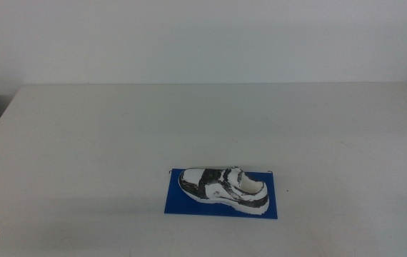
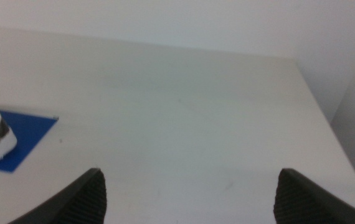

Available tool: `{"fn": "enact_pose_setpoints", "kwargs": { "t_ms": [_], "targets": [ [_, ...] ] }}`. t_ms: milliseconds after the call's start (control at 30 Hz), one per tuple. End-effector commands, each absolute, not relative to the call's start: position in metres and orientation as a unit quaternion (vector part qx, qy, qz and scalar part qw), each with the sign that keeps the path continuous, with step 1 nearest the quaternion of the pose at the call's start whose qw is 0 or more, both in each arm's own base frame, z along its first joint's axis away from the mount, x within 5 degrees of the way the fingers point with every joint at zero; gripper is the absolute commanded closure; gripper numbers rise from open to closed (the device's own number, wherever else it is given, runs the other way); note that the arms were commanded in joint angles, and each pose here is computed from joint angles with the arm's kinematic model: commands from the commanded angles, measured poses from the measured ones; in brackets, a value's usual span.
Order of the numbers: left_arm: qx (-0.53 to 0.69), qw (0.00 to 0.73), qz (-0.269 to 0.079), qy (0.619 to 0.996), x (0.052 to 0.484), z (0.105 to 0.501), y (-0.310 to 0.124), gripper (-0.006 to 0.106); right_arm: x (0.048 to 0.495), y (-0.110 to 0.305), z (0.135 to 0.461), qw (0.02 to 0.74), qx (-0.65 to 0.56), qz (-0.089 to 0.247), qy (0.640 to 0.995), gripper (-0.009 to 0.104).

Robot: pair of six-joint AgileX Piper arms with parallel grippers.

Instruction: Use one arm to grab the shoe from the table and place it on the mat.

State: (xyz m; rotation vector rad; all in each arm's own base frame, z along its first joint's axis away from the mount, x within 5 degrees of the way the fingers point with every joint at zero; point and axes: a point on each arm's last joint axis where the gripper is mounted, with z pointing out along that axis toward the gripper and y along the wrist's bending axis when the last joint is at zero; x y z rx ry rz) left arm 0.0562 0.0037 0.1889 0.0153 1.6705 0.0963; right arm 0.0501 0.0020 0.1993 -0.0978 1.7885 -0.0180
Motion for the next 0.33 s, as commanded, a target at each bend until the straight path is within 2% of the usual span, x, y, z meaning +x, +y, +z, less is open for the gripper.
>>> {"fn": "enact_pose_setpoints", "kwargs": {
  "t_ms": [0, 300],
  "targets": [
    [0.007, 0.707, 0.035, 0.707, 0.055, 0.196, 0.002, 0.007, 0.049, 0.002, 0.209, 0.665, -0.045, -0.016, 0.745, 0.001],
    [0.007, 0.706, 0.035, 0.707, 0.055, 0.196, 0.002, 0.007, 0.053, 0.002, 0.181, 0.634, -0.046, -0.015, 0.772, 0.001]
  ]
}}
